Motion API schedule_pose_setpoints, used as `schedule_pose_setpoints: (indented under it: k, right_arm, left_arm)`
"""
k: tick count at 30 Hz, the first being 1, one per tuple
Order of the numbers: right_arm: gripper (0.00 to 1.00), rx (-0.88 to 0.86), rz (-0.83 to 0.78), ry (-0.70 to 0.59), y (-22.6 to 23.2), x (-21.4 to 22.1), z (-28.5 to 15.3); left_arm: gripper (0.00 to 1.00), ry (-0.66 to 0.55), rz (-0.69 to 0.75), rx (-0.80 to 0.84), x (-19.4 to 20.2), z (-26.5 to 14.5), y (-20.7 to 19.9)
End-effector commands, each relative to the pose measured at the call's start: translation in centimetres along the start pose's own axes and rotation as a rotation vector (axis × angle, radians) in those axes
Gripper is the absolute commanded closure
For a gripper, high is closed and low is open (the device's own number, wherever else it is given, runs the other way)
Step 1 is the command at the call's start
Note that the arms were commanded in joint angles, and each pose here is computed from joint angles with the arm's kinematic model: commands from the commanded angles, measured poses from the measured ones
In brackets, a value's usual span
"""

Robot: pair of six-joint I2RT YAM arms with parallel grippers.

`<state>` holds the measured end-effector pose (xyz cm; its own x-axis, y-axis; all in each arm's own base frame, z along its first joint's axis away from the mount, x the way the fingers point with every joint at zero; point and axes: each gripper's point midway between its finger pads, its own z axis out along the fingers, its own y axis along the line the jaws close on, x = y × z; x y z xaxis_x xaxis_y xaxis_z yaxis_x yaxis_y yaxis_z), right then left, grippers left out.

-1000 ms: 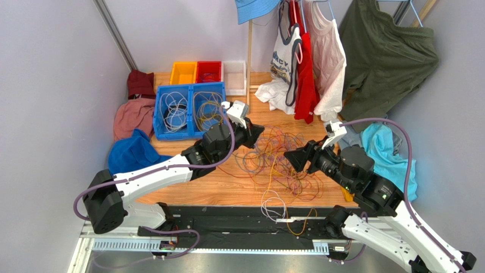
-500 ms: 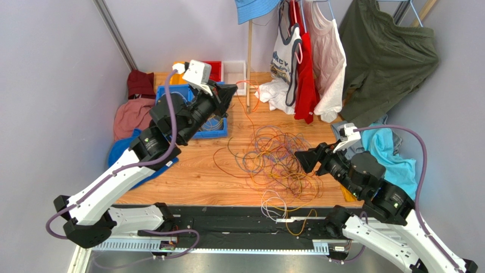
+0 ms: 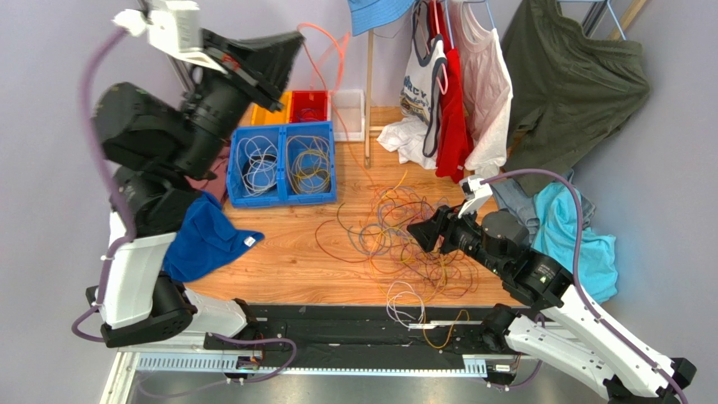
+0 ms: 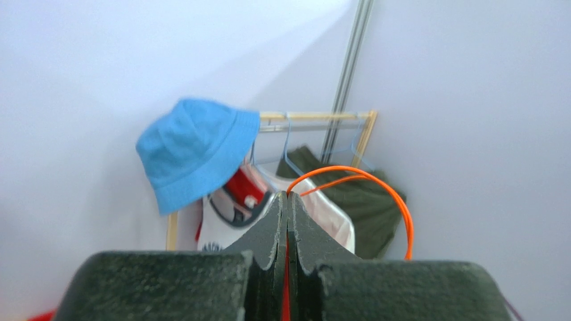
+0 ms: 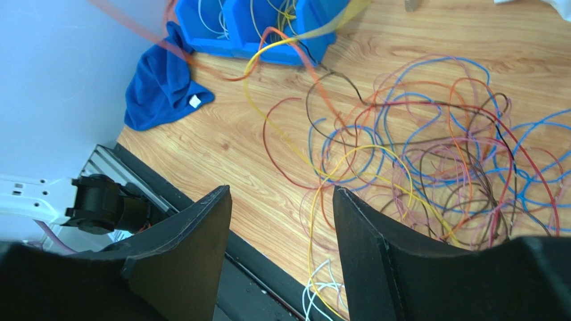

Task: Untangle the cables

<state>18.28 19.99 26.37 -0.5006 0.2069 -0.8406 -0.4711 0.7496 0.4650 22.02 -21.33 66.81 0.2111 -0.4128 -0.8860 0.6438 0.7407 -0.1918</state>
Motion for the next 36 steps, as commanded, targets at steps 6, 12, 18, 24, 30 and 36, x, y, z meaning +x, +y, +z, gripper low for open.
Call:
schedule_pose_setpoints:
  k: [6,12,18,24,30,36]
  right_arm:
    - [0.39,-0.131,-0.024,-0.115,2.7,-2.6,0.8]
    - [0.38,-0.225,-0.034,-0.112,5.2,-3.6,2.2]
    - [0.38,-0.227,-0.075,-0.085,5.8,-3.9,4.6]
    - [0.37,-0.13,-0.119,-0.03,4.0,-2.5,8.0]
    - [0.41,-0.055,-0.094,-0.005,2.5,-1.4,9.2]
    - [0.4,-0.074,-0.086,-0.041,2.8,-2.2,7.5]
  left_arm:
    - [1.0,-0.069,0.008,0.087,-2.9,0.2,-1.7]
    - [1.0,-0.037,0.004,0.085,-1.5,1.0,-1.8]
    - [1.0,-0.031,0.004,0.084,-1.4,1.0,-1.8]
    - [1.0,-0.031,-0.004,0.09,-1.6,0.8,-1.9]
    - [1.0,-0.022,0.002,0.093,-1.5,0.5,-1.9]
    - [1.0,0.001,0.028,0.071,-0.8,0.5,-1.4]
